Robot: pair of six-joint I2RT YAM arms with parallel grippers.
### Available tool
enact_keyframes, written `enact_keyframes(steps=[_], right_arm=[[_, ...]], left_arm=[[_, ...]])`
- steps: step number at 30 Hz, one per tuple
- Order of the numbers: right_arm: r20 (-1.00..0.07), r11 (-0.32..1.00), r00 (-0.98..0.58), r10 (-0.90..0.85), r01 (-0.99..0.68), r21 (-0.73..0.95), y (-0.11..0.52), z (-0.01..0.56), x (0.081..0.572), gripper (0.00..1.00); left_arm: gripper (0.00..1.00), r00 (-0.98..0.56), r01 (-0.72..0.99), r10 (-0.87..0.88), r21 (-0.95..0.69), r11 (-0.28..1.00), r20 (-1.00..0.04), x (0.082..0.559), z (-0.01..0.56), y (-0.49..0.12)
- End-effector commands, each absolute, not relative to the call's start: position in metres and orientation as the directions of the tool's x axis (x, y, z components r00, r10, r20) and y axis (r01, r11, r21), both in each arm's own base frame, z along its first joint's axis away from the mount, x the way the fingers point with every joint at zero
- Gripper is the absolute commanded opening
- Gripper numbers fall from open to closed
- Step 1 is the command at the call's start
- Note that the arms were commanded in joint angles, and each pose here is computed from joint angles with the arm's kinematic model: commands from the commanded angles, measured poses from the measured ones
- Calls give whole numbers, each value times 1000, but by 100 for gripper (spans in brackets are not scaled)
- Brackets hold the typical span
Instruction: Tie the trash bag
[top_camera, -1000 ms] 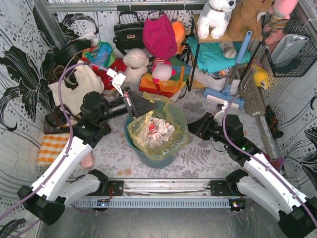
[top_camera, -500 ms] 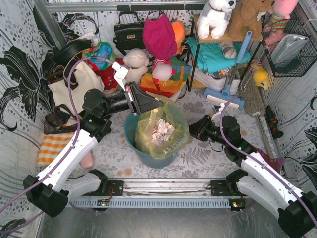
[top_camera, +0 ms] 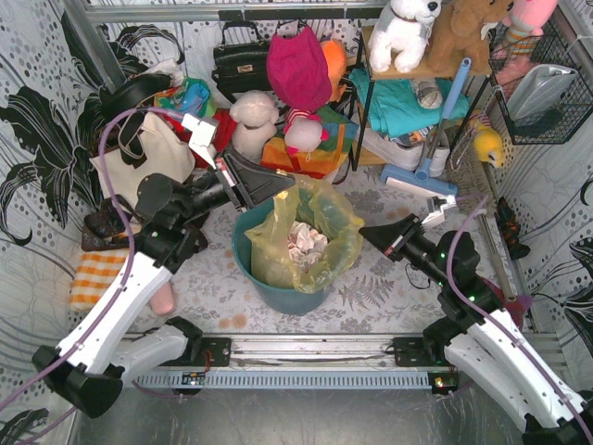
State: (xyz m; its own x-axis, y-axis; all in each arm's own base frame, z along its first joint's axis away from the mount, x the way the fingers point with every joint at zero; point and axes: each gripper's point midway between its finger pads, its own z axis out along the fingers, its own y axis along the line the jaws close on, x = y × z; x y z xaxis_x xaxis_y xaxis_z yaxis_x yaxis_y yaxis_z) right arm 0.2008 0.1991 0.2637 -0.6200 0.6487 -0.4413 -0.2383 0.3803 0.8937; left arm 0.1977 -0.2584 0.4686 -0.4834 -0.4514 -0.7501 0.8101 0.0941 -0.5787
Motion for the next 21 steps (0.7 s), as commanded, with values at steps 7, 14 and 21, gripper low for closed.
enact_keyframes(steps=[7,14,21], right_arm=[[-602,337,-437,668,-543,769,211,391,220,0],[-623,185,-471,625,-686,704,258,451,244,0],[-642,128,-458,615,-745,654,284,488,271,0]], left_arm=[[7,-339,600,-500,-593,537,-797,235,417,-204],[6,-291,525,-517,-586,617,-805,241,409,-185],[6,-211,605,-527,-533,591,-823,252,437,-195]])
